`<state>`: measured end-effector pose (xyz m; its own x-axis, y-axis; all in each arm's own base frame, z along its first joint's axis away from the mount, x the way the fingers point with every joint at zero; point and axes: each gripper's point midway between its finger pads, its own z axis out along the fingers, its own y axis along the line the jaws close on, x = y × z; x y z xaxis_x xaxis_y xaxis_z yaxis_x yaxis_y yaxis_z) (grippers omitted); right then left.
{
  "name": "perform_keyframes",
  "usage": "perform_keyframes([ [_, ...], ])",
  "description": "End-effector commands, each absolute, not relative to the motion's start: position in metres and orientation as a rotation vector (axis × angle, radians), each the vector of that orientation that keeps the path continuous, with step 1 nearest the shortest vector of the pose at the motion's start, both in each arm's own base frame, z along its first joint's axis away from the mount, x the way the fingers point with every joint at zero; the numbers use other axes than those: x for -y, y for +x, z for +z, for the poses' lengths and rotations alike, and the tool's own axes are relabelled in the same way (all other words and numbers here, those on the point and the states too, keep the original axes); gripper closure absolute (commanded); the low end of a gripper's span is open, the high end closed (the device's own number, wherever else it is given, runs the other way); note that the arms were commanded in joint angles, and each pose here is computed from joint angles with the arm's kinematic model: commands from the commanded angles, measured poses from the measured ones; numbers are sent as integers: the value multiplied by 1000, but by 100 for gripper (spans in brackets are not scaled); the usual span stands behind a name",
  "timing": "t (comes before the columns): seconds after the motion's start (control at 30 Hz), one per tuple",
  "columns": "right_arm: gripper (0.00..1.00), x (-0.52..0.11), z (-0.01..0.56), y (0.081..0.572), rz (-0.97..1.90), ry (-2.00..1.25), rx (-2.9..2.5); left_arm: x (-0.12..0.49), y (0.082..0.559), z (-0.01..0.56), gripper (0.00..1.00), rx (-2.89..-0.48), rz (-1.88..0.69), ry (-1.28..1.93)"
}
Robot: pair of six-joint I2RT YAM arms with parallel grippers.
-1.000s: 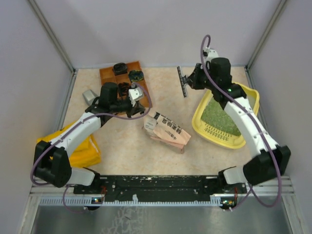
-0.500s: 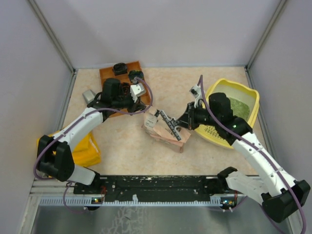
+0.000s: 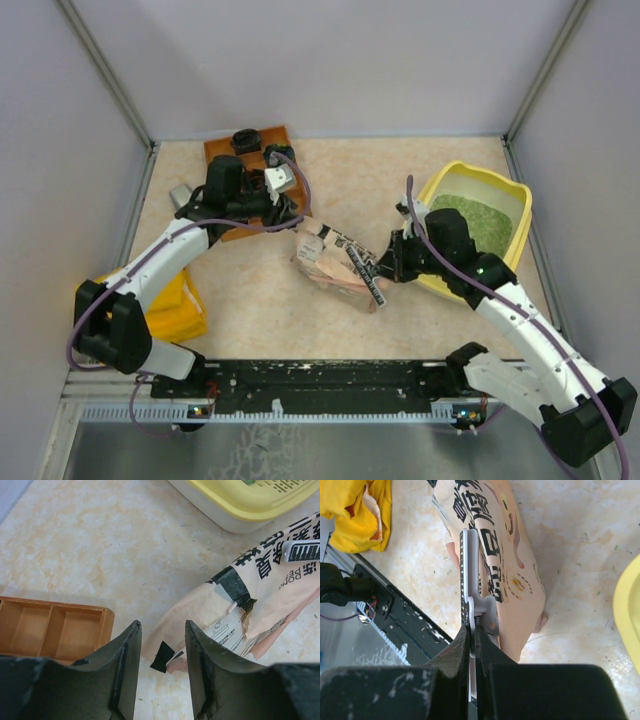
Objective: Fill the litter box with clean litter
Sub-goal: Pick up the clamp at the center of the board.
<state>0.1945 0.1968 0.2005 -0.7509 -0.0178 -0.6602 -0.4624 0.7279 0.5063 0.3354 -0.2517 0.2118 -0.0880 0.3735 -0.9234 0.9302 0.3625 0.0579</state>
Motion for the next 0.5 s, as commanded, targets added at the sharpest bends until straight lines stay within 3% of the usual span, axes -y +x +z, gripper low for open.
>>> perform_keyframes([
  [0.0, 100, -191, 211, 201, 846, -351, -2220, 256, 337, 252, 52, -1571, -727, 1123],
  [0.27, 100, -192, 211, 196, 870, -366, -2215, 262, 321, 281, 42, -1505, -767, 1049],
  [0.47, 100, -201, 226, 194, 941, -393, -2153, 268, 305, 270, 37, -1625, -947, 891],
])
